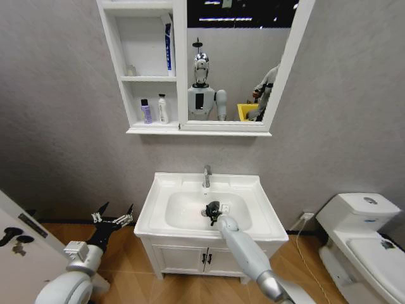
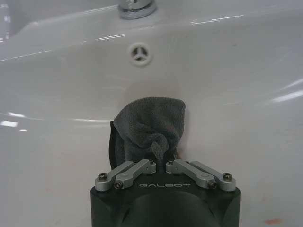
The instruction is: Move facial cleanser and shampoo from washbasin to cabinet, then wipe washbasin with towel.
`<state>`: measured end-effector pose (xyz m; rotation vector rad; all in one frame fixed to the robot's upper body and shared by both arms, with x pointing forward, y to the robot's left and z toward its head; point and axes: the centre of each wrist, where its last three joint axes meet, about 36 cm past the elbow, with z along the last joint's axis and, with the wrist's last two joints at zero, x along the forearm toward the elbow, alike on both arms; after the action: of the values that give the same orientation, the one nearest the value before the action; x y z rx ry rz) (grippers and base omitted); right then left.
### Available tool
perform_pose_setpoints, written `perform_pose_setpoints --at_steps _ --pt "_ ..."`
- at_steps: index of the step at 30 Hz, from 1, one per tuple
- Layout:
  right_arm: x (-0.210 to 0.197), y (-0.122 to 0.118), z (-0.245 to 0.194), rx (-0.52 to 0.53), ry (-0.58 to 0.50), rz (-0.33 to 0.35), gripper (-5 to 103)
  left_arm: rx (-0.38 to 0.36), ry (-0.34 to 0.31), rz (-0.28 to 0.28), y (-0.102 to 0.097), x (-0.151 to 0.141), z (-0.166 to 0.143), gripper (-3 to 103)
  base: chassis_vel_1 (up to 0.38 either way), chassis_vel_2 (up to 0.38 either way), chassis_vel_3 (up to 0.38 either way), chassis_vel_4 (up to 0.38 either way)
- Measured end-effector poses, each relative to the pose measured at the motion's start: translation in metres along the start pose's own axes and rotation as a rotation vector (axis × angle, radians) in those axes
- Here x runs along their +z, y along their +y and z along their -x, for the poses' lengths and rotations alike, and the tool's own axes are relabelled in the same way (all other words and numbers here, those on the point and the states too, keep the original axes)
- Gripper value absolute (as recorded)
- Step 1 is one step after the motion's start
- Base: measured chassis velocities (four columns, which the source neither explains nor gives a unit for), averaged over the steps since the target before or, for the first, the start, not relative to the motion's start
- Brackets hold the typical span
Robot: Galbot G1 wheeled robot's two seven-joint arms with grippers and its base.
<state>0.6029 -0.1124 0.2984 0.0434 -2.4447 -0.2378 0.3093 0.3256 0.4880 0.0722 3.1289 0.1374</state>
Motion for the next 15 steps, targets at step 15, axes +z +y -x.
perform_pose_setpoints --at_steps 15 --pt "-0.003 0.065 -0.017 -0.144 0.037 0.120 4 0.000 0.000 0.000 0.000 0.000 0.000 100 0.000 0.000 0.000 0.000"
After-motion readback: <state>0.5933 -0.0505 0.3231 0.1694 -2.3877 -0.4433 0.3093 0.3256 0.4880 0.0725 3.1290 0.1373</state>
